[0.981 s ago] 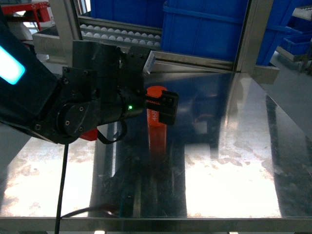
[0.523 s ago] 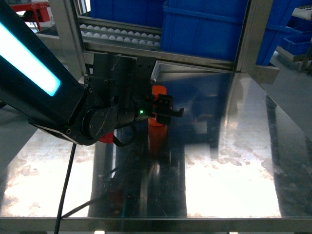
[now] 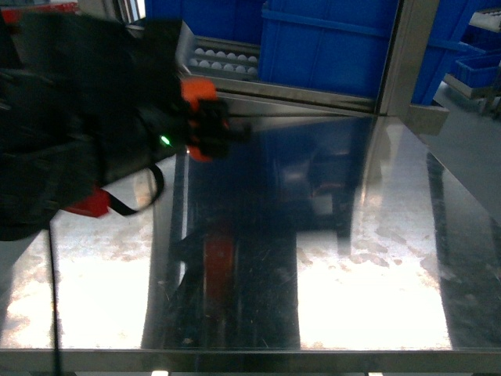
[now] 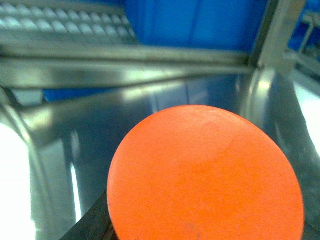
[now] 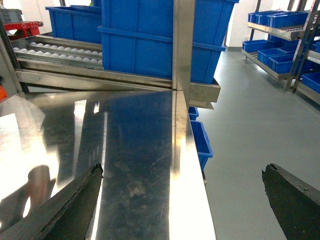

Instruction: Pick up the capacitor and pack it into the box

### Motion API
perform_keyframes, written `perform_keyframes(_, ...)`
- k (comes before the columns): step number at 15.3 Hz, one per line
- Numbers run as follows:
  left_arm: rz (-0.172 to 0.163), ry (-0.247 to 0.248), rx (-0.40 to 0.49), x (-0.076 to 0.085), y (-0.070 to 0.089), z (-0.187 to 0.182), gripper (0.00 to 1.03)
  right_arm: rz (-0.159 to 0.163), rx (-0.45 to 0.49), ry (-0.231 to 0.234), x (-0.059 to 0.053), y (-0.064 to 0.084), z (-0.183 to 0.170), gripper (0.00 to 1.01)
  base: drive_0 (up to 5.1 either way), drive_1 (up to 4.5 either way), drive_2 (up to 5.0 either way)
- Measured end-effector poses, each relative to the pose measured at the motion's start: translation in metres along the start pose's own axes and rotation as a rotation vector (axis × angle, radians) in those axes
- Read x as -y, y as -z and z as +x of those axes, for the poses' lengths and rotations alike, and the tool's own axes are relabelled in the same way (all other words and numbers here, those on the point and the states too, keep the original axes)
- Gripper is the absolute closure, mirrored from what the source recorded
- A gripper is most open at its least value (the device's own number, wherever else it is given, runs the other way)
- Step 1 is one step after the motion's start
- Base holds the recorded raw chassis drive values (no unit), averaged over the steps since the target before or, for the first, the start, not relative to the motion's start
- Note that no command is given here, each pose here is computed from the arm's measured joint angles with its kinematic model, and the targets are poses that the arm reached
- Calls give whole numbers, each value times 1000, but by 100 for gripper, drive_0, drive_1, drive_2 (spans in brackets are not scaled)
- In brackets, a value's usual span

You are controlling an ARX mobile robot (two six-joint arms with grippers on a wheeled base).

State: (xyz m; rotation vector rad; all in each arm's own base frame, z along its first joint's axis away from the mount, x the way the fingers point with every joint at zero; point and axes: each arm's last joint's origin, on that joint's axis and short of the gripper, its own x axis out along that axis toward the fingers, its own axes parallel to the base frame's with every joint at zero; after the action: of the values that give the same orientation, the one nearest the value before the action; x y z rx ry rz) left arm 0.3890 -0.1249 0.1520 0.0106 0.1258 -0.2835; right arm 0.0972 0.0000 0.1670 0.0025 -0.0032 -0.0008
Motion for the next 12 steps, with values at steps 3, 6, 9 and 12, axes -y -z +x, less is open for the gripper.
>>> perform_keyframes(3,29,-138,148,-18,-45,-88,58,0,0,0,0,0,0,3,0,0,0)
perform_keyframes(6,24,-209,155,-13,-57,-170,58,0,0,0,0,0,0,3,0,0,0)
perform_keyframes(9,6,-266,211,5,-59,-234,58,0,0,0,0,0,0,3,0,0,0)
perform_keyframes(12,-2,-250,213,9,-57,-239,58,0,0,0,0,0,0,3,0,0,0)
